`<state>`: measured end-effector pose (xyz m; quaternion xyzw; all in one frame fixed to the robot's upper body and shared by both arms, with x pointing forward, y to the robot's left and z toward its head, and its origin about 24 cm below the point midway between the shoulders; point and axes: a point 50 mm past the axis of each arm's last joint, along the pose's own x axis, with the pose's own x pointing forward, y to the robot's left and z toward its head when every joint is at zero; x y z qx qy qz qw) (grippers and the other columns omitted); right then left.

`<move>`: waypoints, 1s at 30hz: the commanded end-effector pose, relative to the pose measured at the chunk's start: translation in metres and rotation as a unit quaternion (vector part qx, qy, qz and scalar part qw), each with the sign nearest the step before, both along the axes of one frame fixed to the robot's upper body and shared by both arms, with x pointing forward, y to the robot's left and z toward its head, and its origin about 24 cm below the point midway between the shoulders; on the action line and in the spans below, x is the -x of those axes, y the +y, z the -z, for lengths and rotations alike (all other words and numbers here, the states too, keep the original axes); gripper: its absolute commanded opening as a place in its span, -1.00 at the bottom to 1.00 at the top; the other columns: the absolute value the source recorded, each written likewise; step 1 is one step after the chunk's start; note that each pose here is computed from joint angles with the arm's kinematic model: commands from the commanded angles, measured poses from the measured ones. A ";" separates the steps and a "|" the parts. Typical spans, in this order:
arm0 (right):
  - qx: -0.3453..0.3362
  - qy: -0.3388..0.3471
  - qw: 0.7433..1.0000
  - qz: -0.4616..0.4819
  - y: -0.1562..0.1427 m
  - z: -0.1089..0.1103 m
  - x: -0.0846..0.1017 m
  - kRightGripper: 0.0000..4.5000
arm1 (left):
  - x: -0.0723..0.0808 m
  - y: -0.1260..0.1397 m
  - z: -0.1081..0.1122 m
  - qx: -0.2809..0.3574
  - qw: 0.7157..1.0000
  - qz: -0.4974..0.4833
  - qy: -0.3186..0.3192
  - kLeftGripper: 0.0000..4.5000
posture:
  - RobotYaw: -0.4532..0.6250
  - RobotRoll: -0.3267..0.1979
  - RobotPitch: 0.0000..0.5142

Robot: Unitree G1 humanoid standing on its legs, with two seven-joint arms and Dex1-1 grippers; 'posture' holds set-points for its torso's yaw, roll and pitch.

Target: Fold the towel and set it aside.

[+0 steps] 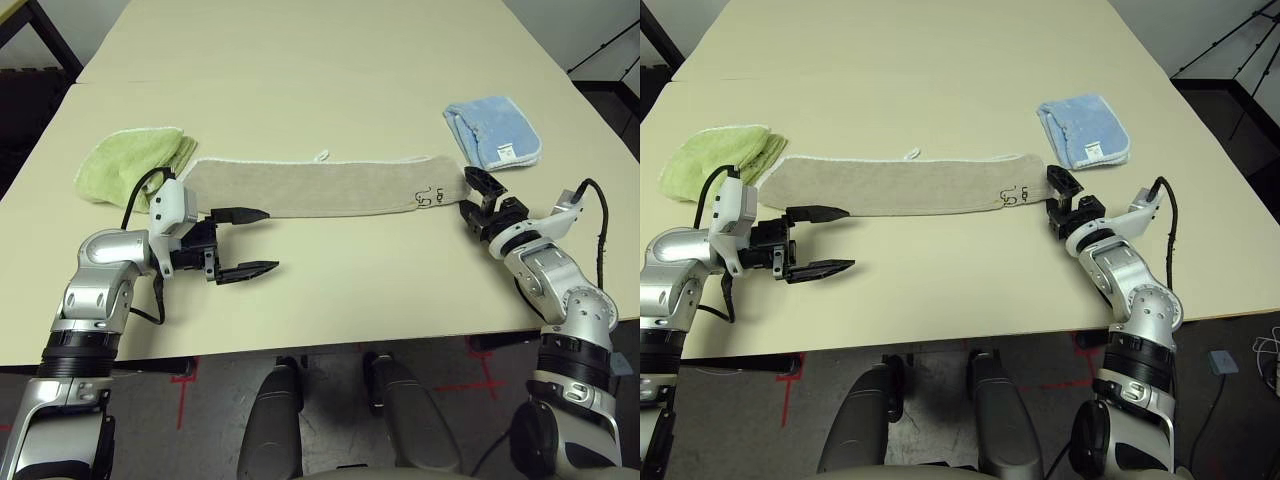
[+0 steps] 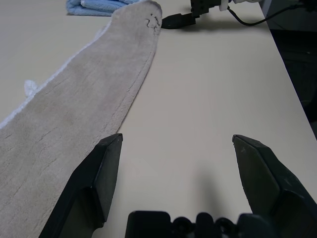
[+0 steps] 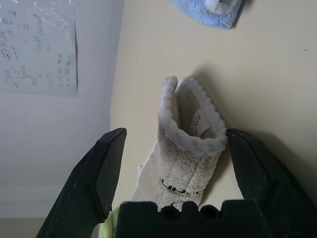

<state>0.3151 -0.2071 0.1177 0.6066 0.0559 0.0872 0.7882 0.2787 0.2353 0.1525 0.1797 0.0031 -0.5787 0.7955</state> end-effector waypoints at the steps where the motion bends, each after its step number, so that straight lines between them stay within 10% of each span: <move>1: 0.005 0.048 0.999 -0.003 0.001 0.020 0.003 0.99 | 0.004 0.000 0.000 -0.006 1.000 0.006 0.003 1.00 | -0.16 0.25 -0.18; 9: 0.010 0.050 0.999 0.000 -0.001 0.021 0.009 0.82 | 0.003 -0.001 0.000 -0.007 1.000 0.007 0.003 1.00 | -0.19 0.25 -0.17; 21: 0.011 0.050 0.999 0.002 0.001 0.021 0.013 -0.98 | 0.003 -0.001 0.000 -0.009 1.000 0.006 0.005 1.00 | -0.18 0.25 -0.17; 30: 0.037 0.040 0.998 0.032 -0.023 0.012 0.015 -0.98 | 0.002 0.000 0.000 -0.007 1.000 0.003 0.004 1.00 | -0.20 0.25 -0.18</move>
